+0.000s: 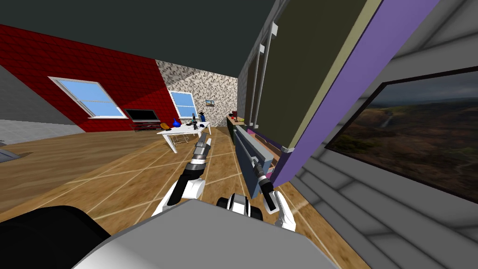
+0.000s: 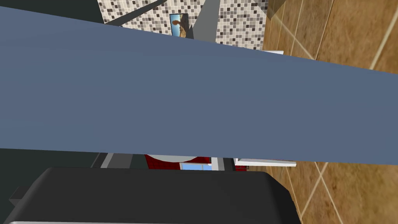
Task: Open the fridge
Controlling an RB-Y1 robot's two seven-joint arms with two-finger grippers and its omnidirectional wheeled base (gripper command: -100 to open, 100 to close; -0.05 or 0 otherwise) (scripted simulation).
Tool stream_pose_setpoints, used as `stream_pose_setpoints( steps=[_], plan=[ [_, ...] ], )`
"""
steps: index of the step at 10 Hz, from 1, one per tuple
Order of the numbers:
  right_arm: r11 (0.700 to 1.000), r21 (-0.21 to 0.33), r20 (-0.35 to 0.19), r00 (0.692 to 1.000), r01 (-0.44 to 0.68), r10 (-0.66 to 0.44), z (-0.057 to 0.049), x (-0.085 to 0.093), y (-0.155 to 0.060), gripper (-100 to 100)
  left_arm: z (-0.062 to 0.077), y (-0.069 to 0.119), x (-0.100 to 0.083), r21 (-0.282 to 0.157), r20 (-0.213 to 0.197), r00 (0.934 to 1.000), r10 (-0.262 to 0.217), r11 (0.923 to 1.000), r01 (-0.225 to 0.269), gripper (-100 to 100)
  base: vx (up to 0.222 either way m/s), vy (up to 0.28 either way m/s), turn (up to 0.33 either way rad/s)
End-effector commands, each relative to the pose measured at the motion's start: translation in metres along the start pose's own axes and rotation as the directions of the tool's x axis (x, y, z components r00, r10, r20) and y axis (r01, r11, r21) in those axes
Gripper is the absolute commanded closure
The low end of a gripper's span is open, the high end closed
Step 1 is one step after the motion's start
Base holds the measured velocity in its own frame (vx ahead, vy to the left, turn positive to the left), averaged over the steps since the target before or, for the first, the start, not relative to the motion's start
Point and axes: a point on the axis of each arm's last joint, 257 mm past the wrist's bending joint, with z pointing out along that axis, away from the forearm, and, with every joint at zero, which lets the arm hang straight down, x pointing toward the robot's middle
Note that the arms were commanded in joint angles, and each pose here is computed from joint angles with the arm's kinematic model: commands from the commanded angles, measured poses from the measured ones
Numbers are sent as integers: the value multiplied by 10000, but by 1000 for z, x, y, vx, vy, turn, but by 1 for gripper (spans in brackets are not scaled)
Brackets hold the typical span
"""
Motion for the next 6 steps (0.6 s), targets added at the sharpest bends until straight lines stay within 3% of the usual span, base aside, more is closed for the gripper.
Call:
stream_pose_setpoints(
  steps=[1,2,5,6],
  plan=[
    [9996,-287,-92,9999,-86,83,-5,-1,13,100,0,0,0,0,0,10000,-1,10000,1,0,-100,215,1],
    [10000,-52,6,10000,-20,20,-1,-1,1,100,0,0,0,0,0,10000,-1,10000,1,0,-55,108,-11],
    [9997,-230,-31,10000,-77,77,-5,-4,10,100,0,0,0,-1,0,10000,0,10000,0,0,-75,175,-17],
    [10000,-75,-32,10000,-22,22,11,3,-7,-100,0,0,0,0,0,10000,0,10000,0,0,-96,84,61]
  ],
)
